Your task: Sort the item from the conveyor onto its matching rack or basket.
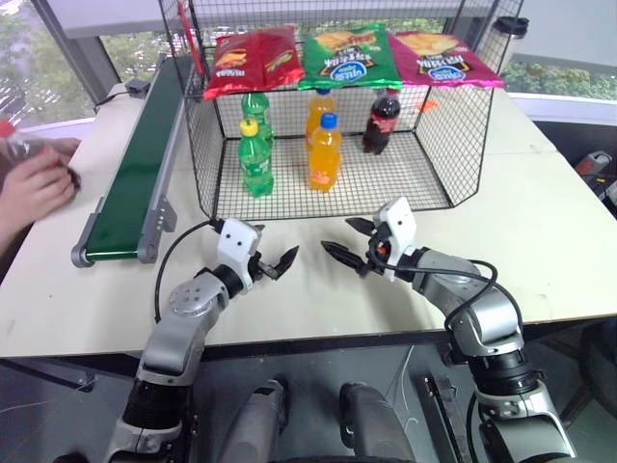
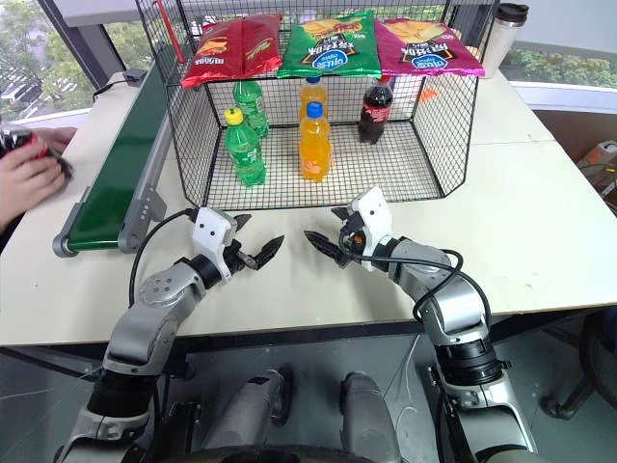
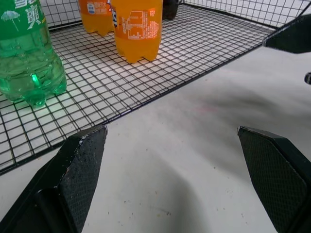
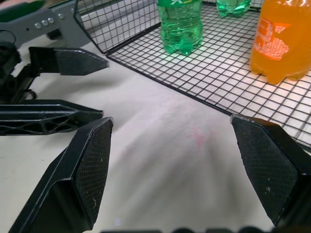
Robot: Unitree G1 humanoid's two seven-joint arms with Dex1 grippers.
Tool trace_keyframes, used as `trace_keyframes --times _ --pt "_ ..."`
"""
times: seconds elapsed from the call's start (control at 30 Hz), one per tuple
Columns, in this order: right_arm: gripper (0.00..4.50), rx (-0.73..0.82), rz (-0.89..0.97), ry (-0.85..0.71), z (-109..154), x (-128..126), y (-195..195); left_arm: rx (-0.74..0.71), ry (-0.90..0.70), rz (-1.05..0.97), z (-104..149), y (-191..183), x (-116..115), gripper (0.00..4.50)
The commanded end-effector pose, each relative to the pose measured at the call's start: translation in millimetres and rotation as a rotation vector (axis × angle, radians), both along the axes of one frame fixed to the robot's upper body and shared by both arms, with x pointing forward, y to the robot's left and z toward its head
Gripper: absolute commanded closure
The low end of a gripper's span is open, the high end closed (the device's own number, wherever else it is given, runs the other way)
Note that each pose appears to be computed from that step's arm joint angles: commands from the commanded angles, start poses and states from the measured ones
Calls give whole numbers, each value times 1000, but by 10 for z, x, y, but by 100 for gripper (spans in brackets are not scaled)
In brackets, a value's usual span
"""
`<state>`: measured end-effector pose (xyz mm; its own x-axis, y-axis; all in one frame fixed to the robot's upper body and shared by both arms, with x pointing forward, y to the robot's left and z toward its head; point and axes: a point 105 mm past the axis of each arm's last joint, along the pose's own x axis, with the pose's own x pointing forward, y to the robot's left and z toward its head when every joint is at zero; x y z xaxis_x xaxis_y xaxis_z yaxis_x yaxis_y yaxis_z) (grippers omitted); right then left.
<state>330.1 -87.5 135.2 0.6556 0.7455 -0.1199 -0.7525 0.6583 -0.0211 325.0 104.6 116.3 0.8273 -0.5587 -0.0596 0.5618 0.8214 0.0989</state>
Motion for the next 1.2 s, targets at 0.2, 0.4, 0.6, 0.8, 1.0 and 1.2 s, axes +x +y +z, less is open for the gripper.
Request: trace_keyframes --times 0.2,0.4,0.6,0.8,1.0,1.2 --pt "52 -3 38 -80 190 5 74 3 -60 13 140 39 17 0" --pt "52 4 167 -119 423 -146 170 -13 -151 89 534 374 -35 0" --pt "52 -3 364 -137 638 -406 283 -83 -206 236 980 950 -165 0" --pt "52 3 428 -161 747 -448 368 -110 -206 373 1057 1340 -233 0" --pt "52 25 416 -174 793 -392 429 -97 -187 509 943 1662 -280 0" --pt "52 43 406 -171 792 -363 460 -88 -148 606 771 1924 -305 0"
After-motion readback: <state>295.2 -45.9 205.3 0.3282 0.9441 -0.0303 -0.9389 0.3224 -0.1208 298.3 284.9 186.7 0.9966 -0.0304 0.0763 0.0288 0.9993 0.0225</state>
